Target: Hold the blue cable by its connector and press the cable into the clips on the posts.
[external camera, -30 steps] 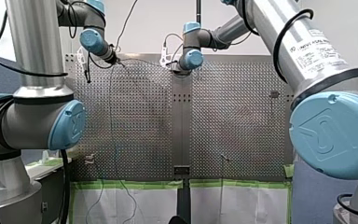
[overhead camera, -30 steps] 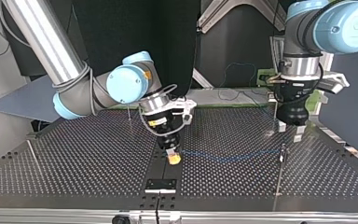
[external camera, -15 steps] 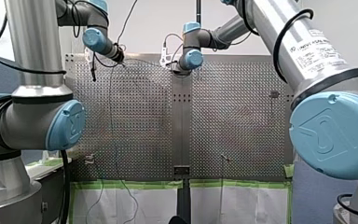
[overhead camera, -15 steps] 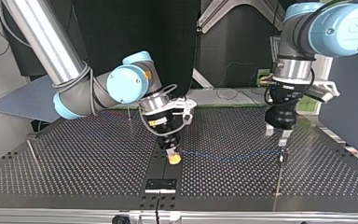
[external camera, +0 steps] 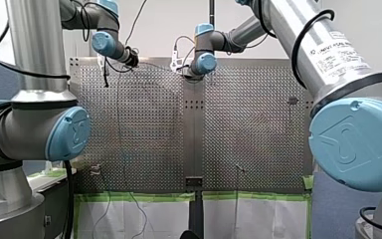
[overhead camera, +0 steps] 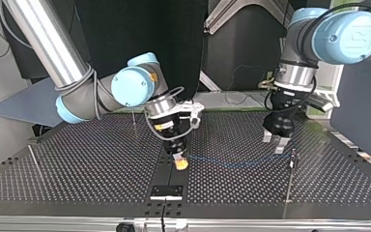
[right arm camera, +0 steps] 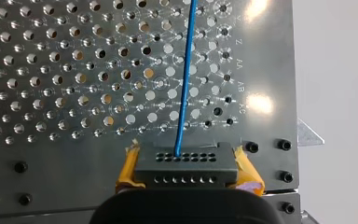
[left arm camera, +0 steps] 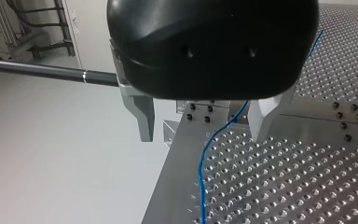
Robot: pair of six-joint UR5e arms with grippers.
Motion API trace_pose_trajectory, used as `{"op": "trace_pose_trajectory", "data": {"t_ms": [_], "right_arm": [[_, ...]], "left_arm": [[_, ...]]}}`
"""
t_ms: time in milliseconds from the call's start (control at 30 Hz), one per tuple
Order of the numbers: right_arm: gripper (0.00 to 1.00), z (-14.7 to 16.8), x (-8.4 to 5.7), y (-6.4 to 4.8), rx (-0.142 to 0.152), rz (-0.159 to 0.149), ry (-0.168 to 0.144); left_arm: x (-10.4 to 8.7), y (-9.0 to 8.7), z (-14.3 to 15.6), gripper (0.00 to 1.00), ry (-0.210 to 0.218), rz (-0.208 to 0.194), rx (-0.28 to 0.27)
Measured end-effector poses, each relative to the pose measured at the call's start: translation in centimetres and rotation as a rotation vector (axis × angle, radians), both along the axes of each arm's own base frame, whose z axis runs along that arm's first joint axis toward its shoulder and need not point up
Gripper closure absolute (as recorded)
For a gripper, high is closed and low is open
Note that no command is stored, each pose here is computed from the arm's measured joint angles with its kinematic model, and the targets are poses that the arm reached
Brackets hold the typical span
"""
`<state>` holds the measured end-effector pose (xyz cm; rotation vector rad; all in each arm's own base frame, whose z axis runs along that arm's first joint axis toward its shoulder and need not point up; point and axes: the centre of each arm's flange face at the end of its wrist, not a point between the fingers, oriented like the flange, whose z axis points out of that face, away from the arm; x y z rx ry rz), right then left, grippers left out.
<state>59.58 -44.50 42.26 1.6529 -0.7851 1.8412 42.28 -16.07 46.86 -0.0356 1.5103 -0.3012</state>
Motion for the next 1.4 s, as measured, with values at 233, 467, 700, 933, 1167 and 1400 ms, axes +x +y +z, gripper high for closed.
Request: {"op": "trace_pose_trajectory", "data": {"t_ms": [233,467,700,933,1167,1400], "right_arm": [[1.0,0.0,0.2,0.3,0.0,0.005,0.0],[1.0,0.0,0.3,0.3,0.0,0.005,0.0],[1.0,-0.1,0.2,0.2,0.0,0.003,0.0],[1.0,-0.1,0.2,0.2,0.001,0.002,0.001],[1.0,-0.2,0.2,0.2,0.002,0.002,0.002],[1.0,-0.2,0.1,0.1,0.002,0.001,0.002]], "left_arm": [[1.9,-0.6,-0.5,0.0,0.011,0.018,-0.002],[3.4,-1.1,-0.7,0.0,0.024,0.026,-0.001],[5.0,-2.7,-0.6,0.0,0.028,0.032,-0.002],[6.0,-3.1,0.9,0.0,0.005,0.056,-0.016],[6.9,-3.0,0.3,0.0,0.028,0.079,-0.007],[7.2,-2.9,0.0,0.0,0.037,0.086,0.001]]}}
